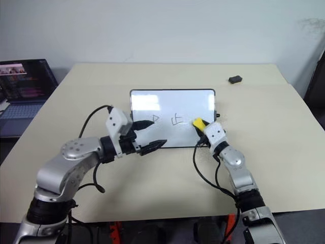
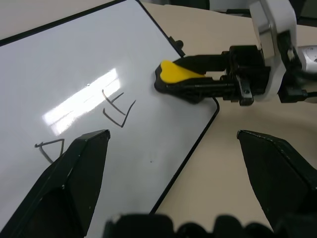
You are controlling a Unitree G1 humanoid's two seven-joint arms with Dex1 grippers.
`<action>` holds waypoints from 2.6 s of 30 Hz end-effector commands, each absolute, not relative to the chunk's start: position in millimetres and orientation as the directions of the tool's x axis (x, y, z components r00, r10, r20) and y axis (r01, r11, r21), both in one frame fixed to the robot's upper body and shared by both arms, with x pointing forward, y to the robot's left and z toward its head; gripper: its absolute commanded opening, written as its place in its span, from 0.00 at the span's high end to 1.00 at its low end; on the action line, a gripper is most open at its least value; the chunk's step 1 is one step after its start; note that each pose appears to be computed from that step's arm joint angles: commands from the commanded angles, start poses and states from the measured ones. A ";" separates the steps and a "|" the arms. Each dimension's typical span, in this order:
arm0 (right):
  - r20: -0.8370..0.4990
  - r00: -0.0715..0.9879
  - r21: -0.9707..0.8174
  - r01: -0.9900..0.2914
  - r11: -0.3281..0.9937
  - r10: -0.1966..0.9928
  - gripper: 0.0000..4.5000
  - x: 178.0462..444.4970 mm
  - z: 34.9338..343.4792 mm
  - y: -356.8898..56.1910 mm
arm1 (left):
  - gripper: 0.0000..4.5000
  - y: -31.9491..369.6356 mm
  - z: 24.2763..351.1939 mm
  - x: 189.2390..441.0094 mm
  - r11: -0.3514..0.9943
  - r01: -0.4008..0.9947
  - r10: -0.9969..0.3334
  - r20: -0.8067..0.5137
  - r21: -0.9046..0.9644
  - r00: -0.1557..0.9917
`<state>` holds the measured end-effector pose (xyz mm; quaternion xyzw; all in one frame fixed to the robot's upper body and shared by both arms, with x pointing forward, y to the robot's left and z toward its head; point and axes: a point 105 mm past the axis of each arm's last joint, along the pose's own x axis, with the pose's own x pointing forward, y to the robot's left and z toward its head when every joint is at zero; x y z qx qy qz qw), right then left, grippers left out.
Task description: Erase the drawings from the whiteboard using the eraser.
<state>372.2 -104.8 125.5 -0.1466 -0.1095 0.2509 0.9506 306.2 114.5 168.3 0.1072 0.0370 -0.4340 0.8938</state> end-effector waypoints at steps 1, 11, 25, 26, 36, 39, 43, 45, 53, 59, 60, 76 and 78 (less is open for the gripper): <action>0.236 0.832 -0.264 -0.443 0.857 0.503 0.75 366.6 161.4 -110.8 | 0.00 128.0 183.0 310.4 0.673 0.710 -0.710 -0.091 0.205 0.699; 0.175 0.795 -0.234 -0.539 0.809 0.580 0.75 317.6 153.8 -118.1 | 0.00 160.8 167.8 300.1 0.806 0.566 -0.561 -0.081 0.173 0.824; 0.116 0.774 -0.450 -0.518 0.727 0.623 0.75 313.6 141.7 -116.3 | 0.00 185.3 169.3 295.3 0.886 0.426 -0.421 -0.066 0.184 0.905; 0.139 0.770 -0.457 -0.509 0.730 0.623 0.75 318.5 146.5 -113.2 | 0.00 184.6 170.7 295.8 0.887 0.424 -0.420 -0.064 0.183 0.905; 0.245 0.698 -0.519 -0.491 0.699 0.673 0.75 366.2 182.8 -70.7 | 0.00 184.4 174.2 298.1 0.875 0.440 -0.434 -0.076 0.200 0.898; 0.238 0.716 -0.527 -0.472 0.707 0.656 0.75 381.5 183.8 -65.6 | 0.00 185.0 174.4 298.6 0.872 0.446 -0.440 -0.080 0.202 0.895; 0.148 0.755 -0.551 -0.473 0.687 0.639 0.75 399.7 163.7 -61.9 | 0.00 181.1 175.3 298.6 0.856 0.474 -0.466 -0.085 0.208 0.880; 0.082 0.750 -0.560 -0.510 0.653 0.657 0.75 398.9 147.4 -60.0 | 0.00 180.8 176.3 299.3 0.853 0.476 -0.470 -0.084 0.212 0.879; -0.202 0.642 -0.590 -0.682 0.431 0.739 0.75 365.2 77.0 -52.6 | 0.00 180.3 178.4 301.3 0.849 0.482 -0.477 -0.079 0.215 0.875; -0.140 0.652 -0.624 -0.643 0.445 0.745 0.75 365.5 92.1 -50.0 | 0.00 180.3 176.3 301.5 0.847 0.487 -0.480 -0.089 0.213 0.873; -0.088 0.661 -0.631 -0.616 0.472 0.745 0.75 368.2 104.3 -49.7 | 0.00 181.0 175.2 301.3 0.848 0.487 -0.478 -0.093 0.212 0.873; 0.098 0.735 -0.632 -0.475 0.612 0.671 0.75 406.0 164.1 -50.5 | 0.00 183.1 168.2 299.7 0.848 0.487 -0.473 -0.114 0.209 0.874; 0.008 0.719 -0.638 -0.531 0.558 0.695 0.75 400.8 143.5 -48.2 | 0.00 184.0 167.2 299.6 0.848 0.487 -0.473 -0.115 0.209 0.873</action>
